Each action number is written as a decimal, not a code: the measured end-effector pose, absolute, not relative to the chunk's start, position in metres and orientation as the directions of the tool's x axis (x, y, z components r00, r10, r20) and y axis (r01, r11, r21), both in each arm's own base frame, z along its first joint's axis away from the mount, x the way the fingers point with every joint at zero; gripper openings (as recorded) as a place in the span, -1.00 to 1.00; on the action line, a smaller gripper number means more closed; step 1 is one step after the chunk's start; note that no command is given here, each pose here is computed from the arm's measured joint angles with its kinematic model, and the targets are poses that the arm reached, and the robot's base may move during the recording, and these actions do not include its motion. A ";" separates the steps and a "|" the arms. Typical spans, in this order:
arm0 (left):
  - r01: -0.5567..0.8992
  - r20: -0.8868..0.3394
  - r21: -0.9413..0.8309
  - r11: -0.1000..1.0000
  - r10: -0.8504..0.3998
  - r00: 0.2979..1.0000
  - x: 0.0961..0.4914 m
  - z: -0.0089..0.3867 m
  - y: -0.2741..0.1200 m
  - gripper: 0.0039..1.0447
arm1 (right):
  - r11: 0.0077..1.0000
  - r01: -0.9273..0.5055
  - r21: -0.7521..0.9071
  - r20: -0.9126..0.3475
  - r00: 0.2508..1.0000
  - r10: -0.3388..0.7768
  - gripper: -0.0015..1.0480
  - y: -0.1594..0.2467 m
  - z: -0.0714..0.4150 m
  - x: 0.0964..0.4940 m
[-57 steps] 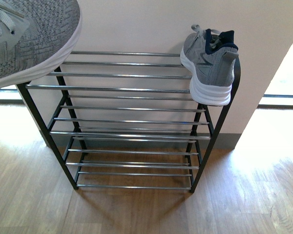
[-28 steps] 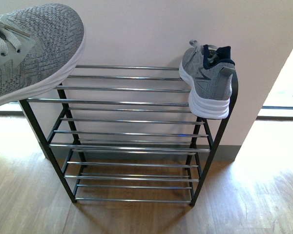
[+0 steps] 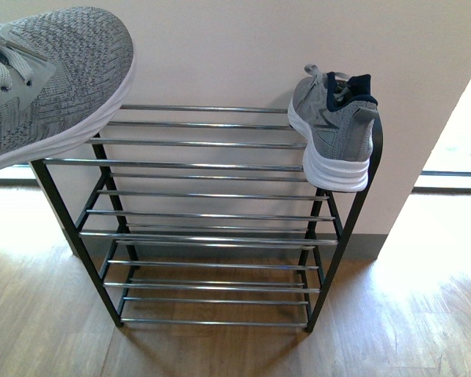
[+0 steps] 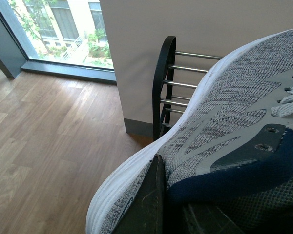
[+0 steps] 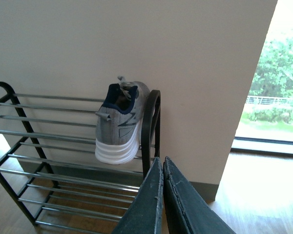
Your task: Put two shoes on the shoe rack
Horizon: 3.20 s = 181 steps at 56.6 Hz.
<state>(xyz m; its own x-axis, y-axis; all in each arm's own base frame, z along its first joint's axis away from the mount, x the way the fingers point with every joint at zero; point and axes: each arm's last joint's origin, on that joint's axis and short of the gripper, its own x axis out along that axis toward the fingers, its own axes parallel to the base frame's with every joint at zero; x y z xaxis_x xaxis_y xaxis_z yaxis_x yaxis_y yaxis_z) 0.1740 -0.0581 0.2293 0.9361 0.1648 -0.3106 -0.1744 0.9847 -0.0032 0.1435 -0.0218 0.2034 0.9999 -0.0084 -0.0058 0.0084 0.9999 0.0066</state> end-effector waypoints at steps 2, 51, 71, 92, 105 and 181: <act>-0.174 -0.311 -0.003 0.985 0.165 0.936 0.174 0.229 -0.058 -0.98 | 1.000 0.007 0.006 -0.006 1.000 -0.007 -0.97 -0.019 0.200 0.141; -0.174 -0.311 -0.003 0.985 0.164 0.936 0.174 0.229 -0.058 -0.98 | 1.000 0.004 0.004 0.022 1.000 -0.004 -0.97 0.000 0.173 0.113; -0.174 -0.311 -0.003 0.985 0.165 0.936 0.174 0.229 -0.058 -0.98 | 1.000 0.004 0.004 0.019 1.000 -0.004 -0.97 0.000 0.172 0.107; -0.174 -0.311 -0.003 0.985 0.165 0.936 0.174 0.229 -0.058 -0.98 | 1.000 0.004 0.004 0.017 1.000 -0.004 -0.97 0.000 0.170 0.097; -0.174 -0.311 -0.003 0.985 0.164 0.936 0.174 0.229 -0.058 -0.98 | 1.000 0.004 0.004 0.017 1.000 -0.004 -0.97 0.000 0.170 0.097; -0.311 -0.702 -0.461 0.831 -0.127 0.700 0.436 0.198 -0.224 -0.98 | 1.000 0.004 0.003 0.017 1.000 -0.004 0.82 0.000 0.170 0.097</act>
